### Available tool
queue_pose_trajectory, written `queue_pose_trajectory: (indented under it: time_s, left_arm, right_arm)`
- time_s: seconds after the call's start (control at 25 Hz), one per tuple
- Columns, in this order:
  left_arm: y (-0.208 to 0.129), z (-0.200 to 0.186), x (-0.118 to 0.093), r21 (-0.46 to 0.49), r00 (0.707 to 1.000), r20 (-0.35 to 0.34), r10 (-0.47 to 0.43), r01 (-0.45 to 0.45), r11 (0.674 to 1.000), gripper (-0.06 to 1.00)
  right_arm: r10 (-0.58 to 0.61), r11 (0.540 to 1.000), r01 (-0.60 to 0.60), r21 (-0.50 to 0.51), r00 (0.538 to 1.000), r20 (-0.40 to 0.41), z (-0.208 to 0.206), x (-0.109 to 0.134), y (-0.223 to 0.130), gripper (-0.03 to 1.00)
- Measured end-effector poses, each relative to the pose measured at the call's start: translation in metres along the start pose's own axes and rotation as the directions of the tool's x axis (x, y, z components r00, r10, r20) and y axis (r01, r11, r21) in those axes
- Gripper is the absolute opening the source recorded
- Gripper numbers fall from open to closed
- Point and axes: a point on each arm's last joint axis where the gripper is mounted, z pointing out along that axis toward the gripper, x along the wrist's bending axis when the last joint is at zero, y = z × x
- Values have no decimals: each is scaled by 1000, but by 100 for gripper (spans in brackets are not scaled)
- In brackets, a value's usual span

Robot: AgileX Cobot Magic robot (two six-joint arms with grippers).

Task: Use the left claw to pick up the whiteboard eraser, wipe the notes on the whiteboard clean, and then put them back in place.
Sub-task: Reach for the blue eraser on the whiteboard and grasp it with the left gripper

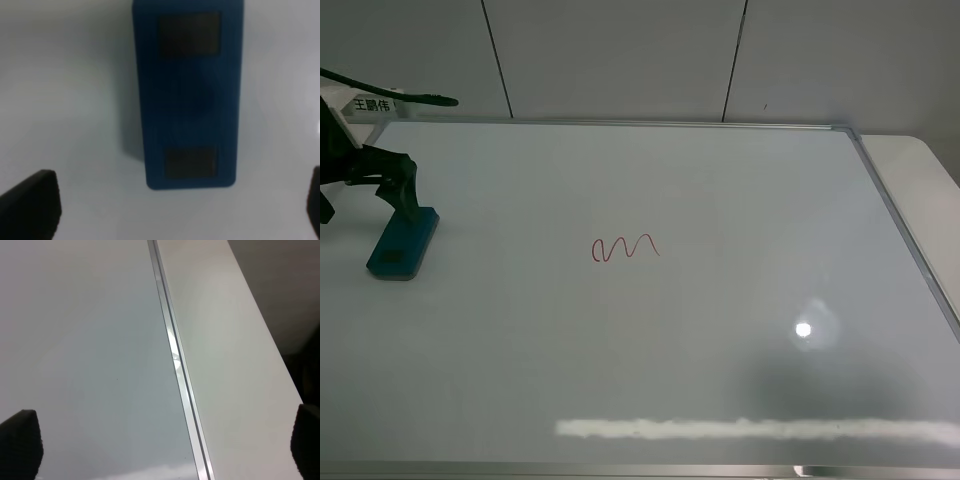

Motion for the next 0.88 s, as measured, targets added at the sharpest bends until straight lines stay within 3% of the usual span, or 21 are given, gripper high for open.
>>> queue_pose_trajectory:
  time_s: [0.44,0.88]
  left_arm:
    - [11,29,-9,-20,999,-6,38,-38,999,99]
    - [12,53,-11,19,999,-5,43,-43,999,99]
  right_arm:
    - [0,1000,0,0,1000,0,0,0,0,99]
    - [0,1000,0,0,1000,0,0,0,0,99]
